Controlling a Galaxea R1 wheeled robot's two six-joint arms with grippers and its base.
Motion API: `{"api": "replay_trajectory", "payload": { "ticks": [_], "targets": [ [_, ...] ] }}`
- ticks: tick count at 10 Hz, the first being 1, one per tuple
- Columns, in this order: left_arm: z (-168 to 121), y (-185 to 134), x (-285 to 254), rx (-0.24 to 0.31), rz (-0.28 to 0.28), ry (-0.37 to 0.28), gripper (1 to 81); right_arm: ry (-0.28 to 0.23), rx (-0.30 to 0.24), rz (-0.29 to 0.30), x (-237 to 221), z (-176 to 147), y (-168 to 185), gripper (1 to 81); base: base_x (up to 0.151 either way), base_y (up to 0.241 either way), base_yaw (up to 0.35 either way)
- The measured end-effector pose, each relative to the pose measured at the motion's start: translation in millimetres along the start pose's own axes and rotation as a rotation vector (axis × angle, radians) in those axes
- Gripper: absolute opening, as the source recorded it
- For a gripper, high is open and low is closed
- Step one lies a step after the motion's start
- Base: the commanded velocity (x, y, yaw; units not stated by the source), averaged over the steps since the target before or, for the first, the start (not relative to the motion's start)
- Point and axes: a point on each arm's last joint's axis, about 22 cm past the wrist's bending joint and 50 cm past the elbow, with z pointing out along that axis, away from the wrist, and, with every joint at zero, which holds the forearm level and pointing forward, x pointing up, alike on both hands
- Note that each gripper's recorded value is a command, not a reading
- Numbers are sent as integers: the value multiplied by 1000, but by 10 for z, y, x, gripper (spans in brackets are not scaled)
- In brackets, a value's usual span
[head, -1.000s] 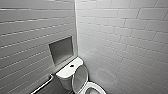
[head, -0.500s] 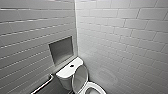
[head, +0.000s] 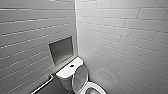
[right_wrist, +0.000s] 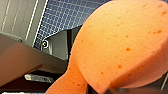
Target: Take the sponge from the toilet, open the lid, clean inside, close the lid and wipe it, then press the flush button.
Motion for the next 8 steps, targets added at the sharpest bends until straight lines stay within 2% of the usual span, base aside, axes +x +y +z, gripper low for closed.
{"api": "replay_trajectory", "payload": {
  "ticks": [5,8],
  "targets": [
    [-1,1,-17,0,0,-2,811,0,3,0,-9,18,-35,10,0,0,0],
    [-2,16,-84,-1,0,-9,811,-15,-4,4,-138,-11,-7,10,76,0,0]
  ]
}}
